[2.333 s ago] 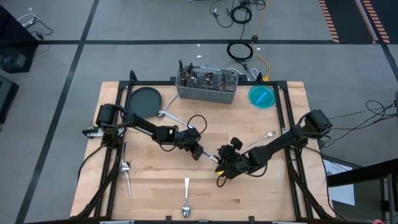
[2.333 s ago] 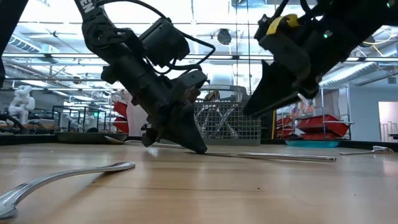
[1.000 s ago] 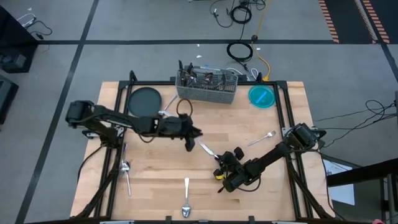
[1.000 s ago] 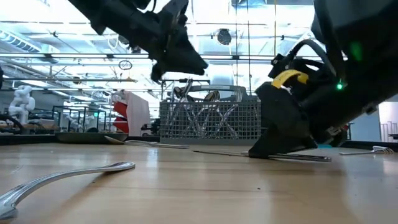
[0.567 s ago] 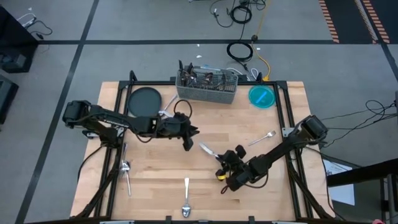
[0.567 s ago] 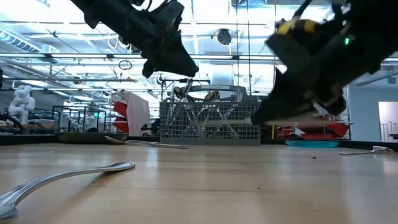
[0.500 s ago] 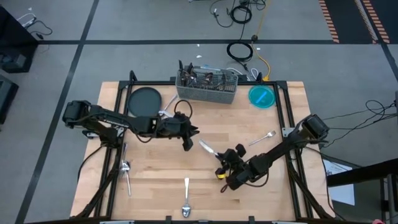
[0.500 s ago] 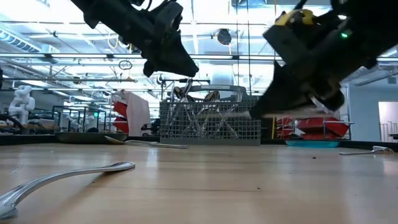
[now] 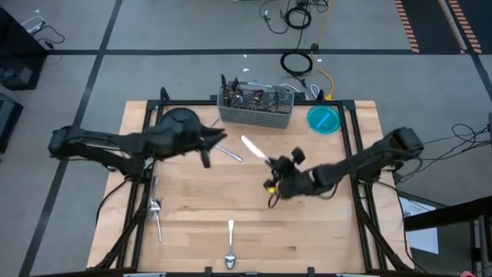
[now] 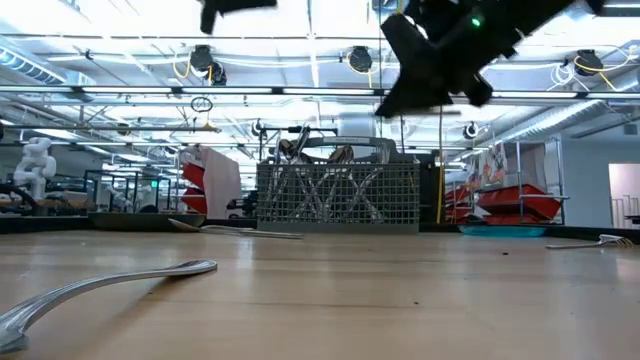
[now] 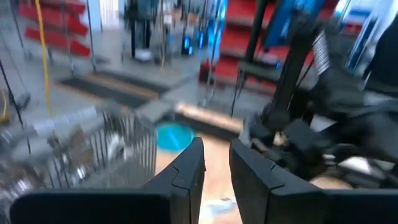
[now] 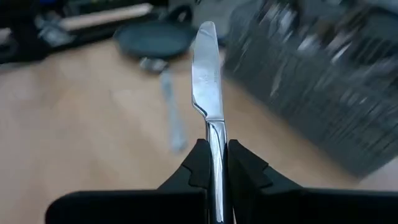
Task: Sort silverware
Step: Put the knife into the silverware basket
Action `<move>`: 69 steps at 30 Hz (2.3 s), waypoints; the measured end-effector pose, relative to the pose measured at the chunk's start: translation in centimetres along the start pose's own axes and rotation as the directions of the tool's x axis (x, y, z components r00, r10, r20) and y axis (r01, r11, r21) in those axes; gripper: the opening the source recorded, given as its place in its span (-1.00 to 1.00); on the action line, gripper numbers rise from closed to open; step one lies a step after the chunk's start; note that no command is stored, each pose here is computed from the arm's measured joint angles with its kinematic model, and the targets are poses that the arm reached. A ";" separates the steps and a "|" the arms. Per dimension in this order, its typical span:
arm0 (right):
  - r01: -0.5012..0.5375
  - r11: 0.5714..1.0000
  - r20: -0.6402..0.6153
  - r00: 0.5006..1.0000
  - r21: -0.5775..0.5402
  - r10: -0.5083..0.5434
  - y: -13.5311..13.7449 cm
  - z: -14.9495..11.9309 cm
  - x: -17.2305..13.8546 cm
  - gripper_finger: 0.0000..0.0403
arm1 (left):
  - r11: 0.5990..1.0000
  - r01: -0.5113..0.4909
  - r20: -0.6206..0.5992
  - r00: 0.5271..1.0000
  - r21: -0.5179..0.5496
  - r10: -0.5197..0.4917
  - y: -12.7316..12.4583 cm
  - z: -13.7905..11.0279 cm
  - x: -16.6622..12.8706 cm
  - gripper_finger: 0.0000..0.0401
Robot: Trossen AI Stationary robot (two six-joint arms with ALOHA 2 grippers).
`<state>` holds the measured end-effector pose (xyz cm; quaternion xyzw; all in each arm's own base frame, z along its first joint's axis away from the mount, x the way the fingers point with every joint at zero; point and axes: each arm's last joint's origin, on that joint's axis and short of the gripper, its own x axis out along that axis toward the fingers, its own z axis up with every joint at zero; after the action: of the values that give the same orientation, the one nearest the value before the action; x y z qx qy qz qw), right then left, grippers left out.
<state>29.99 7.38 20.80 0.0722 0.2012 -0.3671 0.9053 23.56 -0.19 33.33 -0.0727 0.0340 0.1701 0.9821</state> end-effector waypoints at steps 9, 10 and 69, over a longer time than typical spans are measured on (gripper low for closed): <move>-0.019 1.000 0.280 0.960 -0.024 0.025 -3.7 8.2 1.9 -0.93 | 0.999 -0.028 0.142 0.989 -0.041 0.034 1.4 2.5 -2.1 -0.59; -0.038 0.999 0.327 0.944 -0.026 0.044 -3.9 9.0 2.0 -0.93 | 0.996 -0.033 0.161 0.986 -0.082 0.046 1.7 2.7 -1.9 -0.59; -0.039 0.992 0.576 0.811 -0.118 0.100 -6.8 13.6 3.2 -0.93 | 0.907 0.233 0.445 0.894 -0.351 -0.057 8.8 2.2 9.0 -0.04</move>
<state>31.56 -3.28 31.92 -0.0817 -0.0693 -0.3276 0.9387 29.13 11.26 33.51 -0.2333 -0.2210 0.1097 0.9406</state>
